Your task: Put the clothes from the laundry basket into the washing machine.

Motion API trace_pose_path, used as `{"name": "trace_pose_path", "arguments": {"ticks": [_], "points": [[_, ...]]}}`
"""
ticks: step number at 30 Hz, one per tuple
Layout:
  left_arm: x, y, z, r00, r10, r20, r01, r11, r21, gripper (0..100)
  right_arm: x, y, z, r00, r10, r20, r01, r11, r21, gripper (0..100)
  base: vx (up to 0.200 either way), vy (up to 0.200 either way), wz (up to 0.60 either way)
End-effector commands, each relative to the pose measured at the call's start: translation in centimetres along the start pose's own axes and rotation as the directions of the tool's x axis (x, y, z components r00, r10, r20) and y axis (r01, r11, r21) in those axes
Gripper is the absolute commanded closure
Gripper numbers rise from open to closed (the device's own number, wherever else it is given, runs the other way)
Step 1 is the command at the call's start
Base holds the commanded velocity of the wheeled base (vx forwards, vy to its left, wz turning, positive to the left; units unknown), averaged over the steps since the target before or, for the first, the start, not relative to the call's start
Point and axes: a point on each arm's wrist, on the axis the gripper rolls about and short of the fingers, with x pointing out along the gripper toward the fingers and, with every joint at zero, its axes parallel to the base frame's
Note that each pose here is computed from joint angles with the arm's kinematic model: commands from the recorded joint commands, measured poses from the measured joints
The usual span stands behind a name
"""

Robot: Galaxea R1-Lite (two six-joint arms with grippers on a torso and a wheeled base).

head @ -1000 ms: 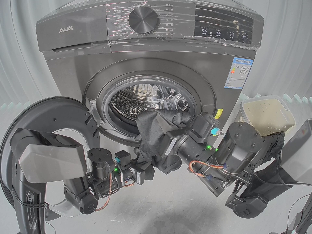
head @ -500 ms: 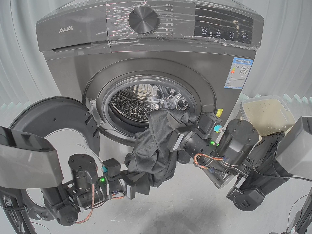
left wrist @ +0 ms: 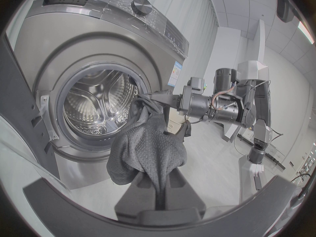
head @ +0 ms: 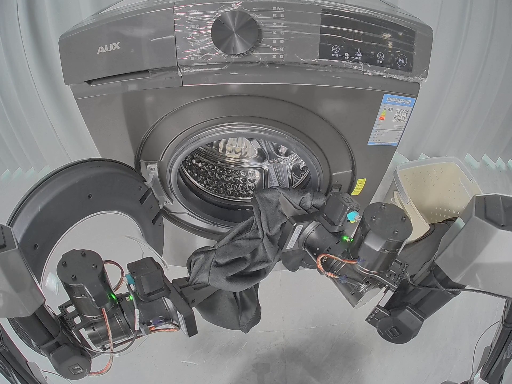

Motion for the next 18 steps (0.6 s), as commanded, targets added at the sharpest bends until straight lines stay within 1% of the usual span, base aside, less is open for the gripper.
{"name": "trace_pose_path", "arguments": {"ticks": [1, 2, 3, 6, 8, 10, 11, 12, 13, 15, 17, 18], "points": [[-0.1, 0.0, 0.6, 1.000, 0.004, 0.031, -0.004, 1.000, 0.005, 100, 0.1, -0.1, -0.9, 1.000, -0.001, -0.018, 0.001, 1.000, -0.006, 100, 0.000, 0.000, 0.00], [-0.1, 0.1, 0.6, 1.000, 0.004, 0.031, -0.004, 1.000, 0.003, 100, 0.1, -0.1, -1.1, 1.000, -0.001, -0.025, 0.001, 1.000, -0.008, 100, 0.000, 0.000, 0.00], [-0.1, 0.1, 0.6, 1.000, 0.004, 0.031, -0.004, 1.000, 0.003, 100, 0.1, -0.1, -1.1, 1.000, -0.001, -0.025, 0.001, 1.000, -0.008, 0, 0.000, 0.000, 0.00], [0.3, 0.2, 1.1, 0.999, 0.006, 0.054, -0.006, 1.000, 0.008, 100, -0.6, -0.4, -2.0, 0.997, -0.004, -0.076, 0.002, 1.000, -0.026, 0, 0.000, 0.000, 0.00], [0.8, 0.4, 1.7, 0.996, 0.011, 0.086, -0.011, 1.000, 0.006, 100, -1.5, -0.8, -3.1, 0.991, -0.009, -0.133, 0.002, 0.999, -0.054, 0, 0.000, 0.000, 0.00], [1.2, 0.5, 2.4, 0.993, 0.020, 0.116, -0.018, 1.000, -0.013, 100, -2.6, -0.7, -4.1, 0.983, 0.003, -0.185, -0.018, 0.997, -0.076, 0, 0.000, 0.000, 0.00], [1.3, 0.6, 2.6, 0.992, 0.028, 0.125, -0.026, 0.999, -0.022, 100, -3.0, -0.5, -4.5, 0.979, 0.012, -0.204, -0.029, 0.996, -0.080, 0, 0.000, 0.000, 0.00], [1.3, 0.6, 2.6, 0.992, 0.028, 0.125, -0.026, 0.999, -0.022, 100, -3.0, -0.5, -4.5, 0.979, 0.012, -0.204, -0.029, 0.996, -0.080, 0, 0.000, 0.000, 0.00], [1.6, 0.7, 3.0, 0.988, 0.050, 0.145, -0.046, 0.998, -0.034, 100, -3.6, -0.4, -5.1, 0.972, 0.020, -0.236, -0.042, 0.995, -0.088, 0, 0.000, 0.000, 0.00], [1.9, 0.8, 3.3, 0.985, 0.064, 0.161, -0.059, 0.998, -0.039, 100, -3.9, -0.4, -5.5, 0.966, 0.020, -0.256, -0.045, 0.995, -0.094, 0, 0.000, 0.000, 0.00], [2.3, 1.0, 3.9, 0.978, 0.085, 0.190, -0.077, 0.996, -0.048, 100, -4.5, -0.6, -6.4, 0.955, 0.013, -0.295, -0.047, 0.993, -0.109, 0, 0.000, 0.000, 0.00], [2.3, 1.0, 3.9, 0.978, 0.085, 0.190, -0.077, 0.996, -0.048, 100, -4.5, -0.6, -6.4, 0.955, 0.013, -0.295, -0.047, 0.993, -0.109, 0, 0.000, 0.000, 0.00]]}}
